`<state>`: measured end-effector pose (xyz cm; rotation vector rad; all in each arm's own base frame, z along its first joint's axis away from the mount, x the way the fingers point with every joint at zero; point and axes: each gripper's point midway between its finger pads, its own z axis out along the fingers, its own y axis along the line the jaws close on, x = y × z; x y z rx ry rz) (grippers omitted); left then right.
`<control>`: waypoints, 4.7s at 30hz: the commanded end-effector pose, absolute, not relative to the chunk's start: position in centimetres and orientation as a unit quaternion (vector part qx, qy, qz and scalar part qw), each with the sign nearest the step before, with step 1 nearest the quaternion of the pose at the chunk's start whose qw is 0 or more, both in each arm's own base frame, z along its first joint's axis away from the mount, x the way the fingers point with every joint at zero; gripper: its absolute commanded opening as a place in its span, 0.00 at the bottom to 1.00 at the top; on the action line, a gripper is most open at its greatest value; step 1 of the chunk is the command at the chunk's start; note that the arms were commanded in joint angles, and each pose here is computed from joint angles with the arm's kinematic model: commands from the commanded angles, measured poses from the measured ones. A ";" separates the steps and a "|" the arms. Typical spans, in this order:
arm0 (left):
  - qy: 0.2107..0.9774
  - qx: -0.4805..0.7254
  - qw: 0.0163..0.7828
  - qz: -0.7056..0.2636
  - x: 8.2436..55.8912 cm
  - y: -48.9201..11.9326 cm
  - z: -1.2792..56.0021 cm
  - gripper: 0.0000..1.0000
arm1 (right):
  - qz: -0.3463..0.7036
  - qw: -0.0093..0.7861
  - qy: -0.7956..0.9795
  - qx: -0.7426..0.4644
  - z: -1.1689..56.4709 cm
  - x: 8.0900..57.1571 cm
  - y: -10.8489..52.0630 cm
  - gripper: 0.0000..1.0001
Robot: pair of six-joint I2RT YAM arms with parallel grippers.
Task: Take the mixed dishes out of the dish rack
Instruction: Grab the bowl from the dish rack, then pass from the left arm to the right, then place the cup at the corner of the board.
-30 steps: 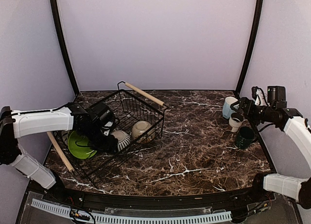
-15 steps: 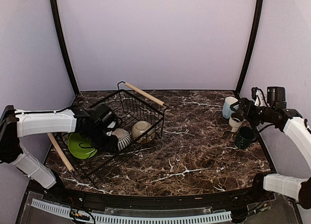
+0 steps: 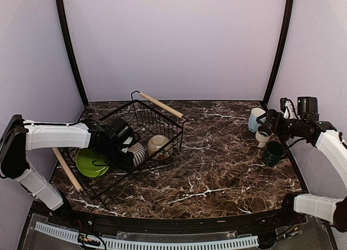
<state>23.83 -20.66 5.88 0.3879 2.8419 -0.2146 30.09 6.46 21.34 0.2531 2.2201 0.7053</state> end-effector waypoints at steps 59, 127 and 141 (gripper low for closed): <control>0.677 0.260 0.440 -0.529 23.4 -32.3 37.7 0.01 | 0.509 0.398 0.749 -0.149 31.0 27.6 24.7 0.99; 0.637 0.387 0.497 -0.446 23.5 -33.0 28.8 0.77 | 0.845 0.136 0.474 -0.209 44.2 22.0 38.1 0.00; 0.637 0.371 0.533 -0.417 22.4 -30.3 30.4 0.85 | 0.520 0.349 0.743 -0.237 35.2 25.5 31.8 0.00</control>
